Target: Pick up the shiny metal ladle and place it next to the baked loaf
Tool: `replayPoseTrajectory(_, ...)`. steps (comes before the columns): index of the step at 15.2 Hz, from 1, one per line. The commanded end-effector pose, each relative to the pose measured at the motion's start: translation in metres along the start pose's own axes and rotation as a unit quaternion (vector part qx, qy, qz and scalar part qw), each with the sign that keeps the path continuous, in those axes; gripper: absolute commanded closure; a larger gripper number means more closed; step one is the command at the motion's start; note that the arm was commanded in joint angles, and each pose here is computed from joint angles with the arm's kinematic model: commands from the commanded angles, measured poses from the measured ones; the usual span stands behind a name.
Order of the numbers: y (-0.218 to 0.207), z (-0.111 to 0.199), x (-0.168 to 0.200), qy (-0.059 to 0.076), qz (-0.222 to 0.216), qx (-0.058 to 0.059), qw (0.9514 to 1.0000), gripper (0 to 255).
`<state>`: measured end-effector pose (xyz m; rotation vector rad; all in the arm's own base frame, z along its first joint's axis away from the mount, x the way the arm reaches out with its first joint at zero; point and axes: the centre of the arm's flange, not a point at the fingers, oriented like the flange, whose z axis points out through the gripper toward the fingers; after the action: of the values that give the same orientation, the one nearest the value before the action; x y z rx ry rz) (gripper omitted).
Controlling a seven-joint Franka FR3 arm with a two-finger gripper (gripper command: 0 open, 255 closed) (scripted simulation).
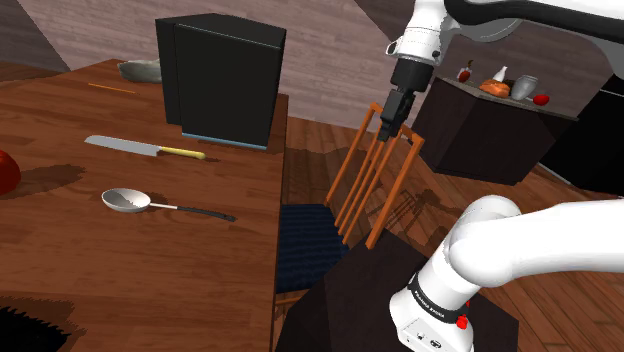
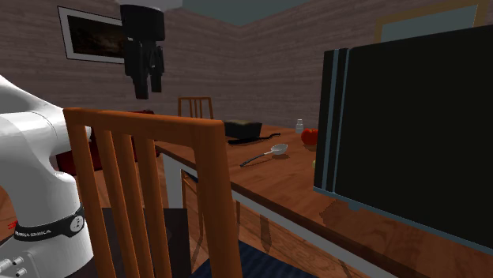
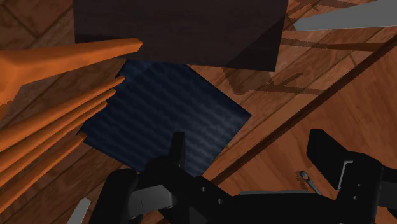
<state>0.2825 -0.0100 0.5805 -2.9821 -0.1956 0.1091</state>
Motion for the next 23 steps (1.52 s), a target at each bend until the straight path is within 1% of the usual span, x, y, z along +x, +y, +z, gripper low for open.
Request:
replayPoseTrajectory(1,0.000,0.000,0.000,0.000,0.000,0.000,1.0000,0)
replayPoseTrajectory(6,-0.033,0.027,0.052,0.004,-0.042,-0.017,0.9990,0)
replayPoseTrajectory(12,-0.076,0.061,0.110,0.010,-0.092,-0.037,0.9950,0)
replayPoseTrajectory(17,-0.116,0.090,0.156,0.014,-0.133,-0.054,0.9895,0)
replayPoseTrajectory(23,-0.167,0.127,0.207,0.019,-0.182,-0.074,0.9802,0)
